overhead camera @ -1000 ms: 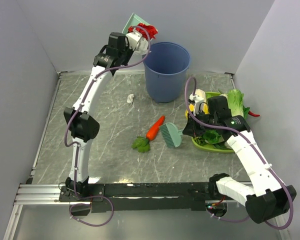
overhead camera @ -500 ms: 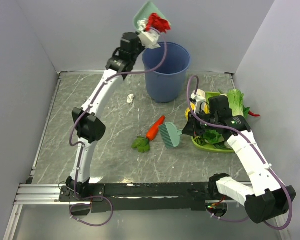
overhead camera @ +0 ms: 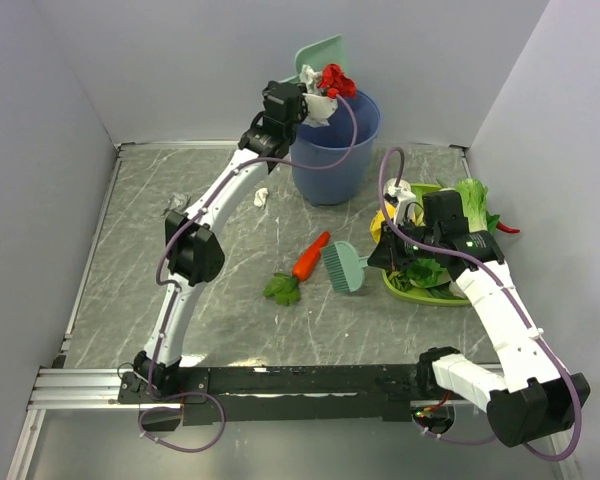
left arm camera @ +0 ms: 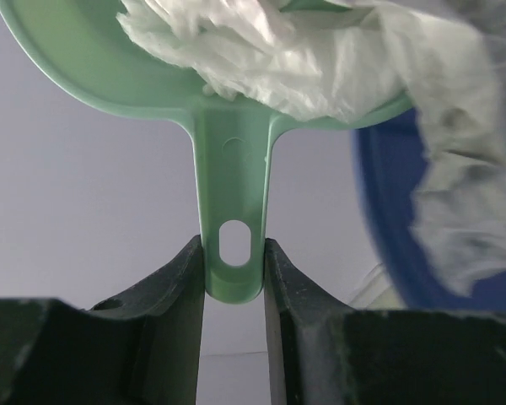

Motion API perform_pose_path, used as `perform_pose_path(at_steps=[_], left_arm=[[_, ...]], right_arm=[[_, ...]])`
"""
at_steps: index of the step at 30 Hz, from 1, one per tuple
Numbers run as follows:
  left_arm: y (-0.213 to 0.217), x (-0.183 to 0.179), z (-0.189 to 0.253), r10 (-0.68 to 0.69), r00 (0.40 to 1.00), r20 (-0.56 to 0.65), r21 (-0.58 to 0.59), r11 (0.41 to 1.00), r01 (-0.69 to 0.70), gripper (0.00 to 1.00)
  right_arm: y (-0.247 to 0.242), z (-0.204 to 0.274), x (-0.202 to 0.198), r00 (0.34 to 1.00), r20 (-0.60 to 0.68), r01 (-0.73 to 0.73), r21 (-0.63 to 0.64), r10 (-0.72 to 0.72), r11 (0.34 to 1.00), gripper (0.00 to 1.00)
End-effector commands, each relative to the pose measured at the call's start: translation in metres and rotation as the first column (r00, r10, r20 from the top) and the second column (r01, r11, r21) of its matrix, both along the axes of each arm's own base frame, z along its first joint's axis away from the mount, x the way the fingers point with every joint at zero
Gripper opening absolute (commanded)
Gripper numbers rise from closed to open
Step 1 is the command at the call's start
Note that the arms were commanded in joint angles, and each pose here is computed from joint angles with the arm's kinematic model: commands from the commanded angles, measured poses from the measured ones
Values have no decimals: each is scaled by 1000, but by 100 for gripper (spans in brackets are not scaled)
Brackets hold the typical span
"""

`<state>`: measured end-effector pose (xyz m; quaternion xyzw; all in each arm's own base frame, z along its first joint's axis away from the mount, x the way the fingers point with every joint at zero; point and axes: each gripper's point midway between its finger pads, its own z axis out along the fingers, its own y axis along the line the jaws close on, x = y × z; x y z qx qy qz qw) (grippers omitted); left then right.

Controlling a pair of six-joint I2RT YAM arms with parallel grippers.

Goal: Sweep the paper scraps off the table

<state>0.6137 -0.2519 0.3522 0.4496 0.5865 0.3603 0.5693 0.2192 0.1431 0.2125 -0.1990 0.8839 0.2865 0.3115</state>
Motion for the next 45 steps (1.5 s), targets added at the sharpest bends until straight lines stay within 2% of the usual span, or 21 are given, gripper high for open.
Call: perform_pose_path(at_steps=[1,2,3,5,11,15,25,27,29,30,32,33,34,35,36,38,39,41,42,44,45], left_arm=[[30,-15,97,46,969,242,42,997,-58,1],[28,-14,91,28,970,242,129,990,-61,1],[31,-24,121,17,943,331,118,991,-60,1],[29,-26,123,-7,933,359,211,975,-74,1],[37,-35,162,-1,879,478,251,958,-136,1],[42,-39,166,15,880,475,200,972,-124,1],[80,-56,167,145,904,403,-59,989,-132,1],[99,-60,159,188,931,314,-96,982,-166,1],[116,-76,161,218,949,228,-222,961,-167,1],[131,-82,141,232,965,123,-197,959,-205,1],[155,-109,124,253,968,9,-279,930,-240,1],[172,-117,77,262,954,-145,-218,932,-290,1],[188,-141,80,269,946,-178,-300,901,-313,1],[200,-152,65,279,931,-235,-311,886,-344,1],[228,-169,23,305,869,-389,-313,844,-436,1],[267,-195,3,337,799,-498,-349,765,-541,1],[314,-208,-12,397,729,-558,-376,662,-649,1],[340,-240,-30,365,660,-656,-386,589,-710,1],[368,-258,-43,389,608,-692,-377,523,-765,1],[373,-280,-38,370,634,-679,-434,493,-754,1],[377,-292,-59,371,602,-707,-411,478,-777,1]], right_arm=[[3,16,4,999,47,4,46,-6,999,0],[3,15,4,999,45,5,46,-7,999,0],[3,16,4,999,45,5,46,-7,999,0],[3,17,5,999,46,4,50,-6,999,0],[3,21,8,998,58,4,49,-7,999,0],[4,18,6,999,48,1,54,-4,999,0],[6,21,7,999,40,-3,61,1,998,0],[8,26,10,999,50,-13,65,10,998,0],[11,38,12,997,74,-38,69,33,997,0],[12,42,14,994,96,-56,59,50,997,0],[18,56,16,988,135,-86,35,81,996,0],[21,62,17,981,161,-109,21,105,994,0],[30,72,18,973,186,-138,8,134,990,0],[35,77,18,967,201,-158,-1,155,987,0],[40,83,20,958,225,-179,-15,178,984,0],[60,93,25,931,277,-231,-56,238,971,0],[67,97,29,914,306,-253,-82,265,964,0],[94,108,40,877,359,-302,-103,319,948,0],[102,110,48,875,367,-296,-109,315,949,0],[126,125,76,873,398,-277,-75,283,958,0],[138,130,82,891,380,-258,-30,250,966,0]])
